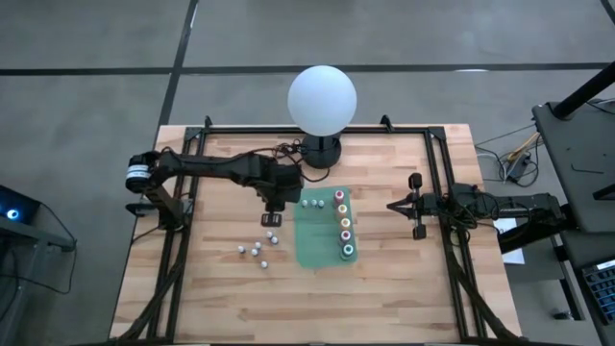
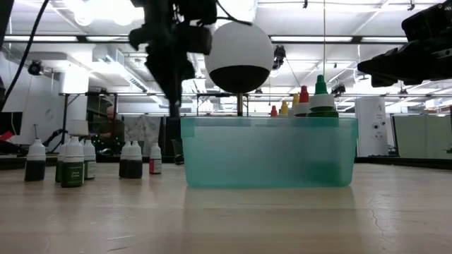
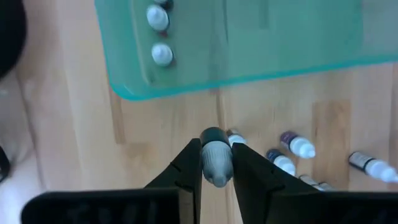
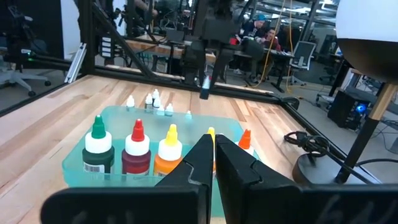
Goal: Pick & Place food coloring
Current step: Put the small black food coloring bottle into the green bin
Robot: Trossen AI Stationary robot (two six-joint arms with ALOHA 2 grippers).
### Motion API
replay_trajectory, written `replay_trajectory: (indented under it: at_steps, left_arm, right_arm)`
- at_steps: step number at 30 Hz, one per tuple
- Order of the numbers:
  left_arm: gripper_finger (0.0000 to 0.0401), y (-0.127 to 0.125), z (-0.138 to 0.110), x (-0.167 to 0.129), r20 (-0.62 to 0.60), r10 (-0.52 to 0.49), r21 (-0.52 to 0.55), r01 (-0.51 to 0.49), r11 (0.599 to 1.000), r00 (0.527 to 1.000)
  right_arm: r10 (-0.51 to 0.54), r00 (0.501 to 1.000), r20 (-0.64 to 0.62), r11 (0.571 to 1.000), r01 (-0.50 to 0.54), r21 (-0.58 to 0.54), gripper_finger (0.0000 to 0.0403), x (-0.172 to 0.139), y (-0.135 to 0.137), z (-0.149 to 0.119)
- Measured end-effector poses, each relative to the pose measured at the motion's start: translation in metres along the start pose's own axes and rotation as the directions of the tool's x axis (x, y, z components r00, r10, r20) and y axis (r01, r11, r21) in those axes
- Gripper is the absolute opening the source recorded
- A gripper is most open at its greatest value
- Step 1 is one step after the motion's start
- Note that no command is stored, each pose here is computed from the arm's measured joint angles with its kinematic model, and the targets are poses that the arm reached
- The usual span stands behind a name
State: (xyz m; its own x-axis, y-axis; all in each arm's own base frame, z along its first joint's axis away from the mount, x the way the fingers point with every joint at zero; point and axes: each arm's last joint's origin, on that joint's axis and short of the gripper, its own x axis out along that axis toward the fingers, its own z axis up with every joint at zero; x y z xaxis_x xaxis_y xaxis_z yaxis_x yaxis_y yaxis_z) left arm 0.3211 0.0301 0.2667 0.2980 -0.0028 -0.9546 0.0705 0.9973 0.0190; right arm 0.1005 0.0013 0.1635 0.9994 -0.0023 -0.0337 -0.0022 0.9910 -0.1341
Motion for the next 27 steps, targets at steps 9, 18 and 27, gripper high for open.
replay_trajectory:
  at_steps: [9, 18, 27]
  left_arm:
    - [0.0045, 0.005, 0.029, 0.001, 0.014, -0.001, -0.004, 0.001, 1.000, 1.000]
    - [0.0045, 0.007, 0.050, 0.013, 0.015, -0.037, 0.001, 0.037, 0.999, 0.999]
    - [0.0045, 0.008, 0.072, 0.012, 0.049, -0.061, 0.012, 0.060, 0.998, 0.997]
  right_arm:
    - [0.000, 1.000, 0.000, 1.000, 0.000, 0.000, 0.0009, 0.000, 0.000, 0.000]
    - [0.001, 1.000, 0.000, 1.000, -0.001, 0.000, 0.0009, 0.000, 0.000, 0.000]
    - [0.000, 1.000, -0.001, 1.000, 0.000, 0.000, 0.0009, 0.000, 0.000, 0.000]
